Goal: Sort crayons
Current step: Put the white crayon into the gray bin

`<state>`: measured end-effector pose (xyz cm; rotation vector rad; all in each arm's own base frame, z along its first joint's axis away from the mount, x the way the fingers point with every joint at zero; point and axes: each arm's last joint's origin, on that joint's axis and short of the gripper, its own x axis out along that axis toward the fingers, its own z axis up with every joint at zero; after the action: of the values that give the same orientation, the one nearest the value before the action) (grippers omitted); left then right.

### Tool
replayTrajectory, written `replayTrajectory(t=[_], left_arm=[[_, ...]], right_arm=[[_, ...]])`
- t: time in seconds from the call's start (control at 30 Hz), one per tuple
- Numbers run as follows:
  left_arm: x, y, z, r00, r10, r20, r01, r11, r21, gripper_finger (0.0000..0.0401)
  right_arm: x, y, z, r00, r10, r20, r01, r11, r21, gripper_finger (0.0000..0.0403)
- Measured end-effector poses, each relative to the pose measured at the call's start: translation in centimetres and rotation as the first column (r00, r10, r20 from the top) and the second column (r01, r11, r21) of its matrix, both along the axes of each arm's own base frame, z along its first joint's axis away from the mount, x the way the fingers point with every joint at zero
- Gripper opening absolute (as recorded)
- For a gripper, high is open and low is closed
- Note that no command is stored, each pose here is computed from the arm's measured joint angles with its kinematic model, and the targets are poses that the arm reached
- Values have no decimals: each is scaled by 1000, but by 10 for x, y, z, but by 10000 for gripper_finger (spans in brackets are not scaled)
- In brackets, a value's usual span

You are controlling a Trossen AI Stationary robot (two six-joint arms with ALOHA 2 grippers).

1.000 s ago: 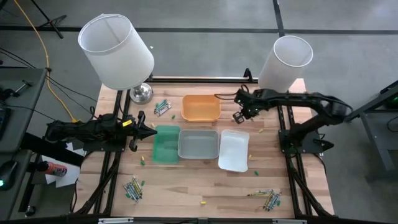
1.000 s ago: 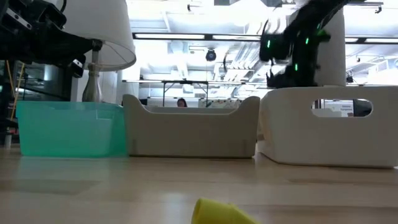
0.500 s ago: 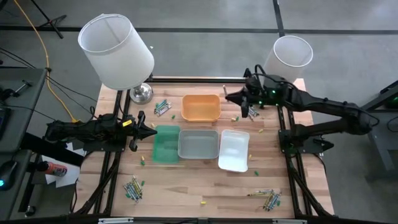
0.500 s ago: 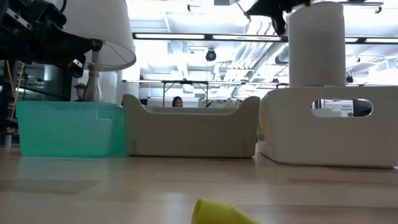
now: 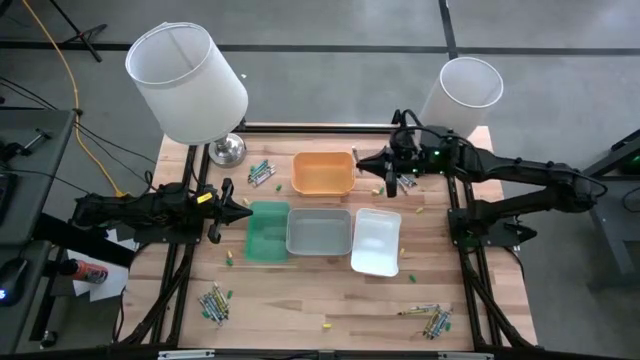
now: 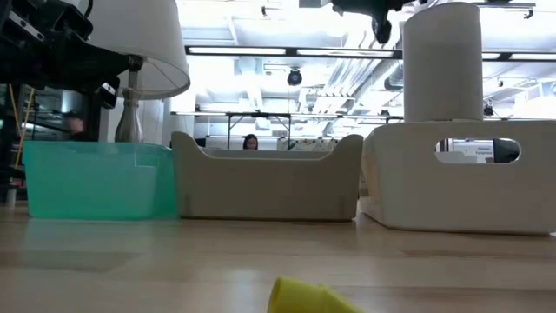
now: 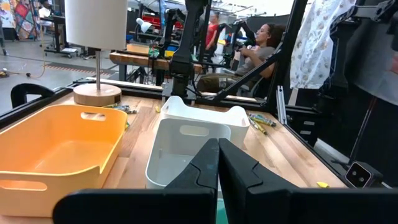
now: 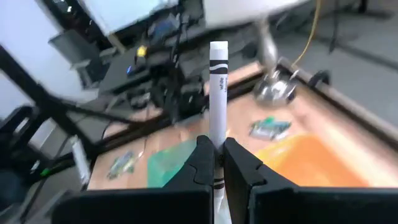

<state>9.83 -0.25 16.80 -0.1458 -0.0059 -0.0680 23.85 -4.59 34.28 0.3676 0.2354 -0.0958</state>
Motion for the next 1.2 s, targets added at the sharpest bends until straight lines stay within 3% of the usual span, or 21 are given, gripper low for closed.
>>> replayTrajectory(t=[0.13, 0.3, 0.43, 0.57, 0.8, 1.07, 1.2], left_arm=[[0, 0, 0, 1000, -1, 0, 1, 1000, 0, 0], [0, 0, 0, 1000, 0, 0, 0, 1000, 0, 0], [0, 0, 0, 1000, -1, 0, 1, 1000, 0, 0], [0, 0, 0, 1000, 0, 0, 0, 1000, 0, 0], [0, 0, 0, 1000, -1, 0, 1, 1000, 0, 0], [0, 0, 0, 1000, 0, 4, 0, 1000, 0, 0], [0, 0, 3, 1000, 0, 30, 0, 1000, -6, 0]], right_arm=[[32, 14, -29, 979, 178, -97, -174, 984, 43, 1], [72, 37, -85, 889, 372, -267, -381, 924, 20, 1], [92, 50, -126, 829, 417, -372, -430, 901, 52, 1], [104, 58, -149, 811, 426, -400, -424, 900, 99, 1], [107, 64, -157, 813, 413, -411, -371, 911, 181, 31], [106, 62, -156, 828, 359, -432, -314, 933, 174, 137], [111, 55, -134, 838, 348, -420, -304, 937, 170, 171]])
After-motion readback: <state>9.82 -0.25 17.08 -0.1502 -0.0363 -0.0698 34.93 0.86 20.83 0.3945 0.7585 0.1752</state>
